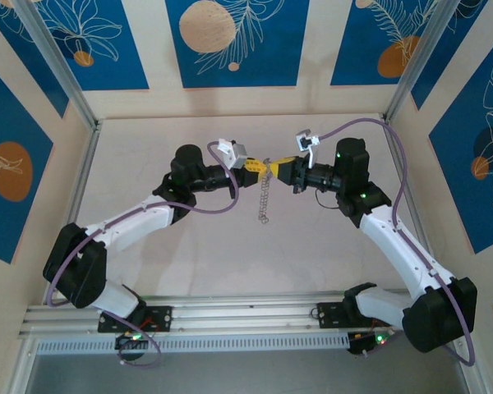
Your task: Put the keys on the keyring
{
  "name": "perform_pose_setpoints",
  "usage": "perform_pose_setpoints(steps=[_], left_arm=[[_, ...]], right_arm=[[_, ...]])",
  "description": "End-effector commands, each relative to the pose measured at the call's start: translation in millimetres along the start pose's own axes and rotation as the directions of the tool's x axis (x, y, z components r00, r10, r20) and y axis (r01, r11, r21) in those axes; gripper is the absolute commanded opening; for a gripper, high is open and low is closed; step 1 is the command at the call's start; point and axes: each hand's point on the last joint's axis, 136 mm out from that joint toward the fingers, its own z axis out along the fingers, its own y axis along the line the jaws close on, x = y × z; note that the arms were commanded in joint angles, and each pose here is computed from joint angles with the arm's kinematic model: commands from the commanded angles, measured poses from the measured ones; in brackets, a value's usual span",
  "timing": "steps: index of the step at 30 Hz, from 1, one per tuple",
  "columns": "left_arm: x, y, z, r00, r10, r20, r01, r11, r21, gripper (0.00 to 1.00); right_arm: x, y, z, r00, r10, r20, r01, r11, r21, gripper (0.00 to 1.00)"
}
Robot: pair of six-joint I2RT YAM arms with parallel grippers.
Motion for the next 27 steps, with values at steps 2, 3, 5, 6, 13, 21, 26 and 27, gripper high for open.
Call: perform_pose_setpoints(steps=[2,3,5,6,13,21,26,27], left_arm=[[-44,-20,-4,0.986,0.123,0.110,-0.128,0.991,0.040,0.00],[-44,-20,-4,0.986,0.123,0.110,-0.128,0.991,0.039,0.00],[-45,-21,-4,0.986,0.123,0.111,-0.128,0.991,0.043,0.00],[-45,-21,-4,0.986,0.123,0.112,-0.129,0.991,0.043,0.00],[-44,-21,-4,0.986,0.121,0.111,-0.126,0.991,0.044,0.00],[-46,-20,-5,0.985,0.113,0.129,-0.118,0.992,0.034,0.00],[-46,-17,-3,0.986,0.091,0.141,-0.096,0.995,0.029,0.00],[-45,-16,-3,0.986,0.084,0.141,-0.089,0.996,0.028,0.00]], right_arm=[[17,-22,0,0.998,0.060,-0.033,-0.058,0.996,0.068,0.00],[17,-23,-1,0.997,0.063,-0.032,-0.061,0.996,0.071,0.00],[17,-24,-2,0.997,0.069,-0.029,-0.067,0.995,0.071,0.00],[17,-25,-2,0.997,0.074,-0.028,-0.072,0.995,0.071,0.00],[14,-19,-6,0.996,0.084,-0.012,-0.083,0.996,0.041,0.00],[11,-7,-11,0.993,0.116,-0.009,-0.116,0.992,-0.049,0.02],[9,-9,-18,0.989,0.145,0.010,-0.145,0.988,-0.050,0.29],[8,-10,-21,0.988,0.151,0.021,-0.150,0.988,-0.044,0.32]])
